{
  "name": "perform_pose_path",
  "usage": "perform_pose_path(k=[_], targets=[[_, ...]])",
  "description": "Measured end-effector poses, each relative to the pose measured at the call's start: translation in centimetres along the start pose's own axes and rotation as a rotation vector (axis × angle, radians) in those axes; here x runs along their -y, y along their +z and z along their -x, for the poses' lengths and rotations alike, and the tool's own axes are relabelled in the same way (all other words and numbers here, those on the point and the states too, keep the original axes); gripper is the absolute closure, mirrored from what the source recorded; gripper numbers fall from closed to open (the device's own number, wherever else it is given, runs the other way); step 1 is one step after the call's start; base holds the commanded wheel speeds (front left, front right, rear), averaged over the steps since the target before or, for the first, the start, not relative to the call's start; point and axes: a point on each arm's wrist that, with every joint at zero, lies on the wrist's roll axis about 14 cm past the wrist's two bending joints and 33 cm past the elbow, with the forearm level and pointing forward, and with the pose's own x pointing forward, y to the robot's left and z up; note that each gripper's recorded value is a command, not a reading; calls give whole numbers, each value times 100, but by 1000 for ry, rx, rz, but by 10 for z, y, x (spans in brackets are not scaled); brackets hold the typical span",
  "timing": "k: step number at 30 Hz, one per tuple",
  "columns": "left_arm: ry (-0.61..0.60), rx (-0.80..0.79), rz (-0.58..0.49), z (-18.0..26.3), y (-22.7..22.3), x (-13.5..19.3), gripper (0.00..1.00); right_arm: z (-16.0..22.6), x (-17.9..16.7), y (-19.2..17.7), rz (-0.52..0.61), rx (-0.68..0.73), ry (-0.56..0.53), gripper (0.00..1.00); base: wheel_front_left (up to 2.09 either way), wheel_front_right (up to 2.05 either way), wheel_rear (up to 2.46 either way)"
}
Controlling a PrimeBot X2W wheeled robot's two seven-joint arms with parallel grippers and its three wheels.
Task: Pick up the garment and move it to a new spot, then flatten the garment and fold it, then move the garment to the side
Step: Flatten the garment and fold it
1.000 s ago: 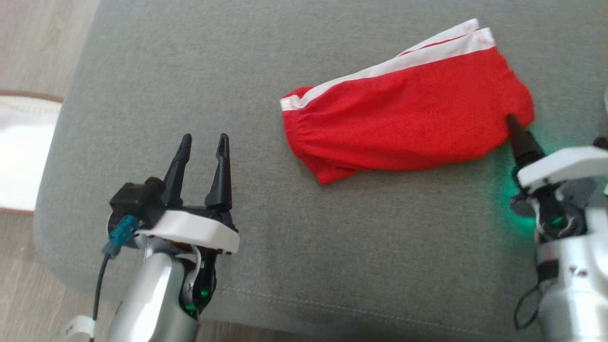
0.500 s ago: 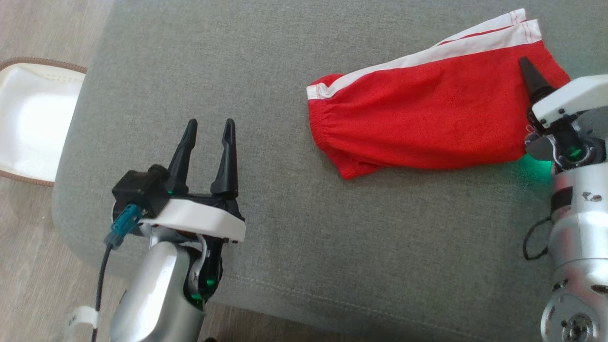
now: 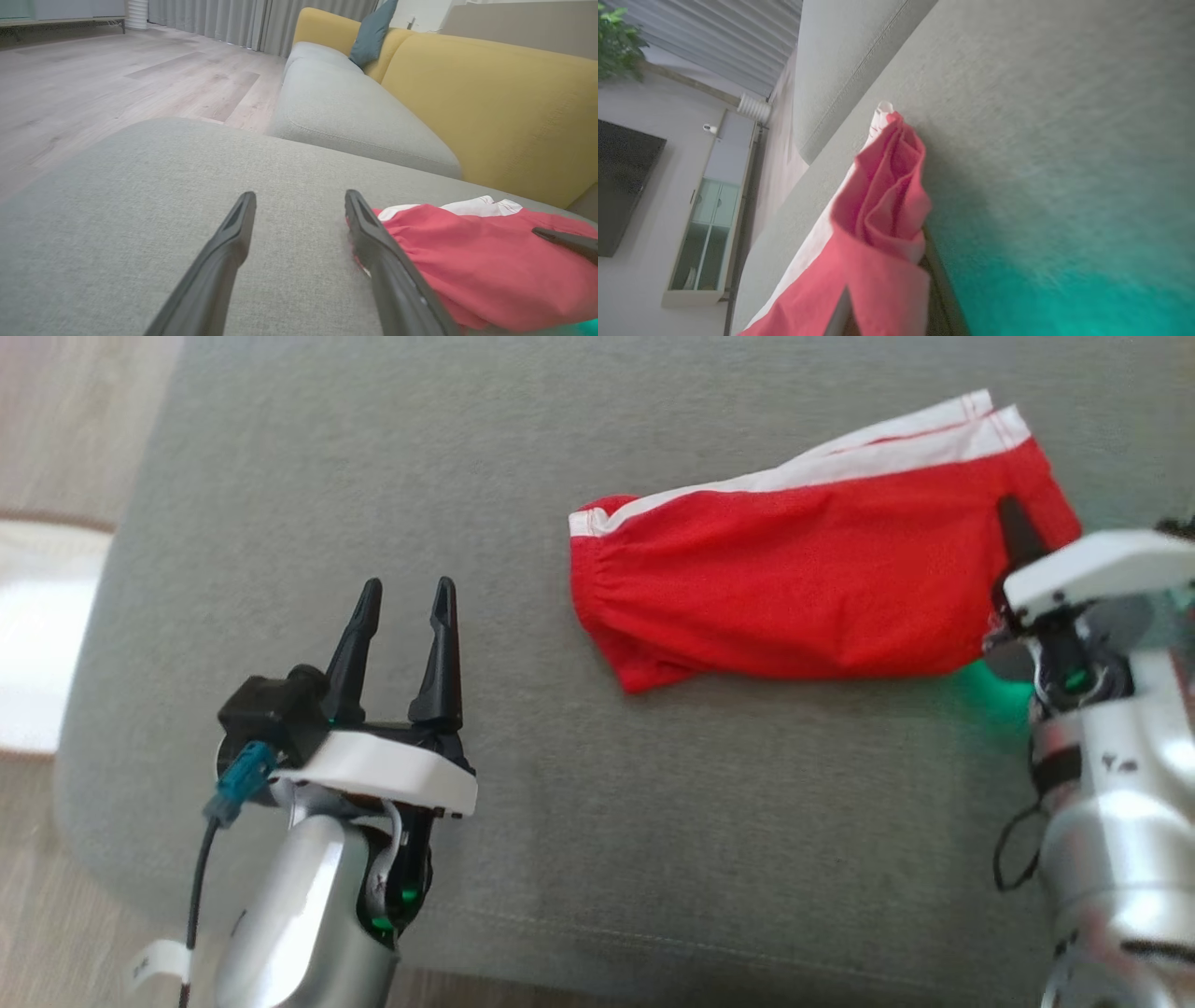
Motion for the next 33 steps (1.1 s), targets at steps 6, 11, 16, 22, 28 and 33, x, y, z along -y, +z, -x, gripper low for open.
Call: perform_pose_path(k=[6, 11, 16, 22, 28, 33], targets=[[-67, 13, 0, -7, 3, 21, 0, 41, 34, 13, -71, 139, -31, 100, 0, 0, 0], [-121, 22, 7, -7, 6, 40, 0, 80, 69, 7, -89, 205, -88, 100, 0, 0, 0], [-145, 5, 11, 2, 0, 49, 0, 102, 80, -1, -90, 232, -108, 100, 0, 0, 0], [-159, 9, 9, 6, 2, 52, 0, 104, 68, 1, -61, 285, -80, 100, 0, 0, 0], [-149, 11, 1, 12, 4, 48, 0, 98, 43, 5, -40, 324, -21, 100, 0, 0, 0], [-130, 5, -5, 22, 2, 41, 0, 95, 16, 13, -11, 358, 42, 100, 0, 0, 0]])
